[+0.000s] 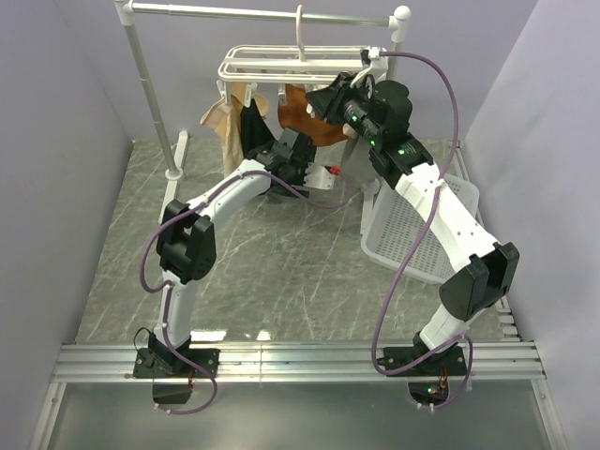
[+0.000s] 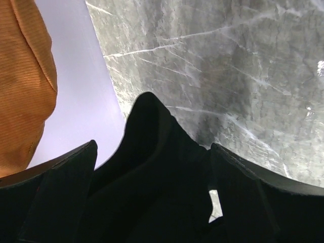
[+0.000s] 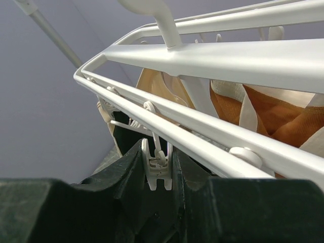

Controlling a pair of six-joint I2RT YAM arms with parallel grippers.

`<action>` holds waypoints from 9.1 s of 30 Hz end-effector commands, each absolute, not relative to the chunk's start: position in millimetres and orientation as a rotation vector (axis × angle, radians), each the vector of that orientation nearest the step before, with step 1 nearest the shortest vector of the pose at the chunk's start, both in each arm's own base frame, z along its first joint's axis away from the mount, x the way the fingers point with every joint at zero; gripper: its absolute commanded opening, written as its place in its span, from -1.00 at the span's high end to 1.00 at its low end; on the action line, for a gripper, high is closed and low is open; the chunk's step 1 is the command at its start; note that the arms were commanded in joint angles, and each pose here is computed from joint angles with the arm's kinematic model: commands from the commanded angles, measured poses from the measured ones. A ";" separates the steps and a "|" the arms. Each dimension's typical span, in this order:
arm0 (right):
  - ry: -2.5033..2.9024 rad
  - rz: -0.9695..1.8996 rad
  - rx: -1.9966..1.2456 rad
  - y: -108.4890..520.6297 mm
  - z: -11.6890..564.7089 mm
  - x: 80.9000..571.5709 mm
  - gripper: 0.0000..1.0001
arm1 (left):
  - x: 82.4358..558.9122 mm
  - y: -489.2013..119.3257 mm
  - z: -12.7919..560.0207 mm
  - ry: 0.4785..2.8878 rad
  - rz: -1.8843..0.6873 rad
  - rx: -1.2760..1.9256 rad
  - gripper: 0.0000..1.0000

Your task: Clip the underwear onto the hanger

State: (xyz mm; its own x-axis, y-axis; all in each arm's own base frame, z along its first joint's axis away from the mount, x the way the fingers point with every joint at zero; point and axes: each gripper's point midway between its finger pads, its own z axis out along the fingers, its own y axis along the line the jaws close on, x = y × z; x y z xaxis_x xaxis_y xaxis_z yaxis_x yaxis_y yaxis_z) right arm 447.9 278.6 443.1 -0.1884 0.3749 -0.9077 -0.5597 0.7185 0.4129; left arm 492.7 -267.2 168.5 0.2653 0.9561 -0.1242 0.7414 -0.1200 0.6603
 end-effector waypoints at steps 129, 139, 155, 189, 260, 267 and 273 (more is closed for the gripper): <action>1.556 0.789 -0.330 291.6 409.4 429.4 1.00 | 420.8 -295.1 430.5 1.129 -0.366 1.211 0.99; 1.552 0.786 -0.340 290.9 409.0 426.2 1.00 | 424.5 -294.6 429.9 1.137 -0.355 1.207 0.99; 1.524 0.761 -0.346 289.1 405.4 430.2 1.00 | 415.3 -300.4 441.1 1.107 -0.434 1.186 0.99; 1.558 0.747 -0.344 287.7 399.3 433.5 0.50 | 415.9 -296.2 461.3 1.074 -0.462 1.112 0.99; 1.573 0.750 -0.348 145.9 453.4 283.4 -0.73 | 319.2 -254.7 435.6 1.414 -0.698 0.917 -0.99; 1.698 0.620 -0.318 115.1 418.9 262.5 -0.76 | 292.2 -206.7 404.1 1.653 -0.633 0.781 -0.99; 1.880 0.540 -0.322 100.2 350.2 250.9 -0.76 | 287.4 -154.6 329.2 1.954 -0.500 0.681 -0.99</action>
State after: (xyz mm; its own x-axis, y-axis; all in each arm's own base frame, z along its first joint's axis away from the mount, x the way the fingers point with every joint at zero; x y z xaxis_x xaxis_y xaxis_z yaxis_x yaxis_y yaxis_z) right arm 258.0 110.9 396.0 -0.2534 0.1064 -0.9615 -0.5090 0.8306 0.2261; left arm 289.0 -183.0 383.0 -0.1669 0.1976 -0.9660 0.7364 0.6765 0.0111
